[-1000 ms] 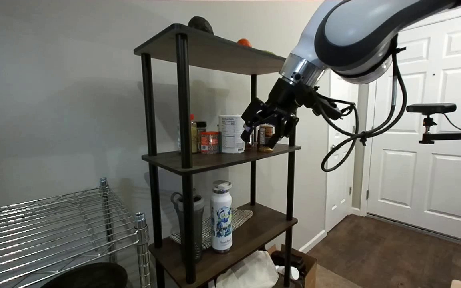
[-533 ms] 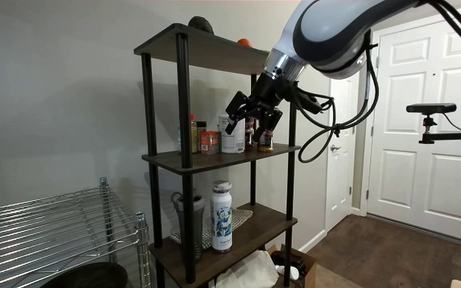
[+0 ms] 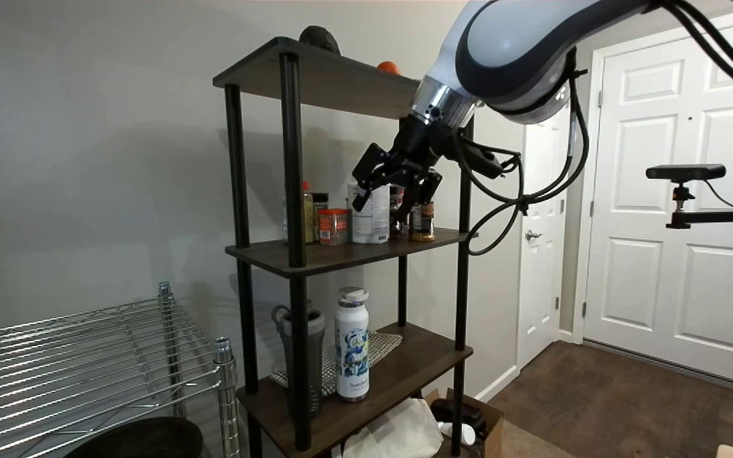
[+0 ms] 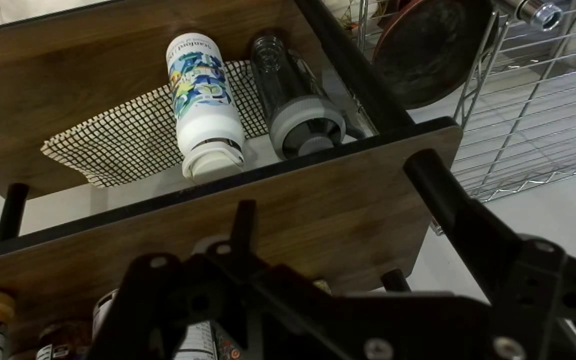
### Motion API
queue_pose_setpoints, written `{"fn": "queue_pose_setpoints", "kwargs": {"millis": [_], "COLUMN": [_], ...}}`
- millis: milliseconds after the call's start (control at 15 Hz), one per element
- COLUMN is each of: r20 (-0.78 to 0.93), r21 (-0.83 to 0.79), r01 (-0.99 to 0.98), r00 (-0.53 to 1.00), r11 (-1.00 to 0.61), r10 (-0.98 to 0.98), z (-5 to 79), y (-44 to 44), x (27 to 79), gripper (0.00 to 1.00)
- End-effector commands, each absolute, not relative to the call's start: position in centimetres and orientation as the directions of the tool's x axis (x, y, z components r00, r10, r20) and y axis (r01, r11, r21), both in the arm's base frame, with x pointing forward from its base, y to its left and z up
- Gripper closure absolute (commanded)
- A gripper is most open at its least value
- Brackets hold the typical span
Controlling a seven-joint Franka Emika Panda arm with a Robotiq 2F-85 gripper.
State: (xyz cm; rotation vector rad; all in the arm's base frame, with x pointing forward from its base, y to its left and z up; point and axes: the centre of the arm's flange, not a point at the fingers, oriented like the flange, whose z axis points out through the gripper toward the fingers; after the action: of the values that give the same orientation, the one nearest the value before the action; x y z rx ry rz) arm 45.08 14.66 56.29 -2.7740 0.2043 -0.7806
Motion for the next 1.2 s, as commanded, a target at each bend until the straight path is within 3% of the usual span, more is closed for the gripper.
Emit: {"fn": "queue_pose_setpoints", "kwargs": {"millis": [0,1133], "r20": [0.493,0.472], "r21": [-0.278,-0.296], "r01": [-0.066,-0.046], "r00": [0.846,0.861], "r11": [-0.958,-0.954], "r10": [-0.201,-0.187], "z": [56.3,55.4], "y": [14.7,17.7], "x": [45.1,50.1], "gripper": [0.00,0.00]}}
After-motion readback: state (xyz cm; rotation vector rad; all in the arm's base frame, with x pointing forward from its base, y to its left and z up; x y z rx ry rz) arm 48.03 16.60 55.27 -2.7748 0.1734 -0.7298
